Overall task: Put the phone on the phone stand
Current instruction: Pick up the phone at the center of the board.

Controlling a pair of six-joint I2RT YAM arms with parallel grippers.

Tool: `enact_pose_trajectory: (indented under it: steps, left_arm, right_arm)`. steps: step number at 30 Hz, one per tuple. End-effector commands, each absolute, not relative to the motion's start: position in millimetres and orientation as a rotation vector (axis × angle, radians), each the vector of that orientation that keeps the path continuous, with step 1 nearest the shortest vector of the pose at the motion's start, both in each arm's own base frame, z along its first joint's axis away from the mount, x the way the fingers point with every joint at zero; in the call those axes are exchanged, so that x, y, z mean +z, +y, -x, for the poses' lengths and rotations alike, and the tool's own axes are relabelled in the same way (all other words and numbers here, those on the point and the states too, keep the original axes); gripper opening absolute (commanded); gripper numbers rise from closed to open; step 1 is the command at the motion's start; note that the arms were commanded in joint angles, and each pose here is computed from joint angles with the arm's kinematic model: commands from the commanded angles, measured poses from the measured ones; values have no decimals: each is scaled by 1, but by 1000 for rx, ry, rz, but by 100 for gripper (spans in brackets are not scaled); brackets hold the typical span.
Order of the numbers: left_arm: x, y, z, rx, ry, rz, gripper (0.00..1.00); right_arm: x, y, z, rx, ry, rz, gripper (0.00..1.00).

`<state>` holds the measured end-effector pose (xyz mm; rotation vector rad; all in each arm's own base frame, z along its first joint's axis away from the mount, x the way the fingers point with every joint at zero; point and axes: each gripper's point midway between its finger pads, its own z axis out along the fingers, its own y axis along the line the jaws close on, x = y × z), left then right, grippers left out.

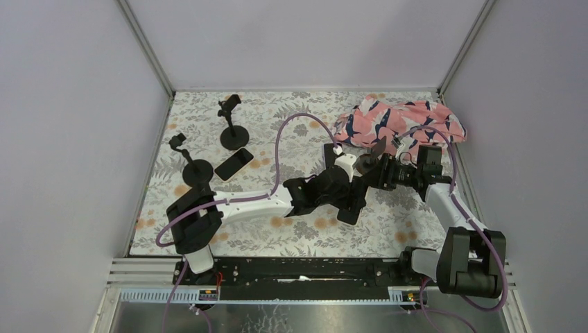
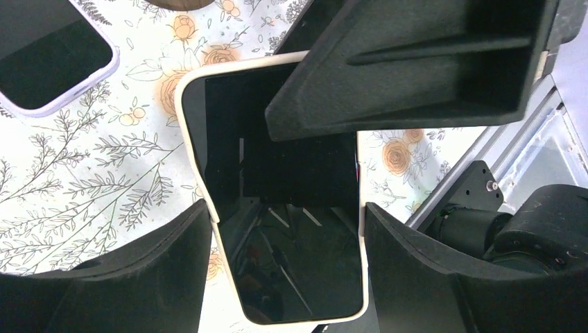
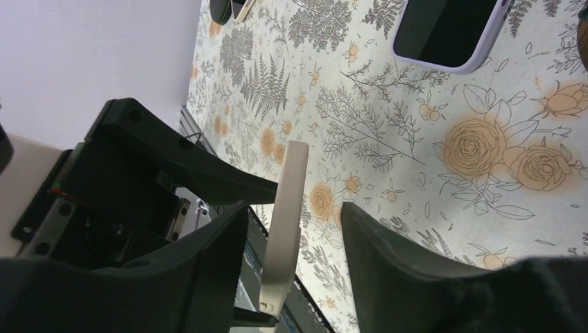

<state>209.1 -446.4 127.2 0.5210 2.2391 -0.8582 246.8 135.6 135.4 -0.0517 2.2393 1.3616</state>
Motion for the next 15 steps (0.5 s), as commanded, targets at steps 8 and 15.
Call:
enact_pose_trajectory:
  steps: [8, 15]
  left_arm:
    - [179, -468, -215, -990, 2068, -502, 17]
    - [203, -454, -194, -1139, 1997, -497, 86]
  right_arm:
    - [148, 139, -251, 1386, 2207, 93, 4]
    - [171, 141, -247, 1415, 2138, 151, 0]
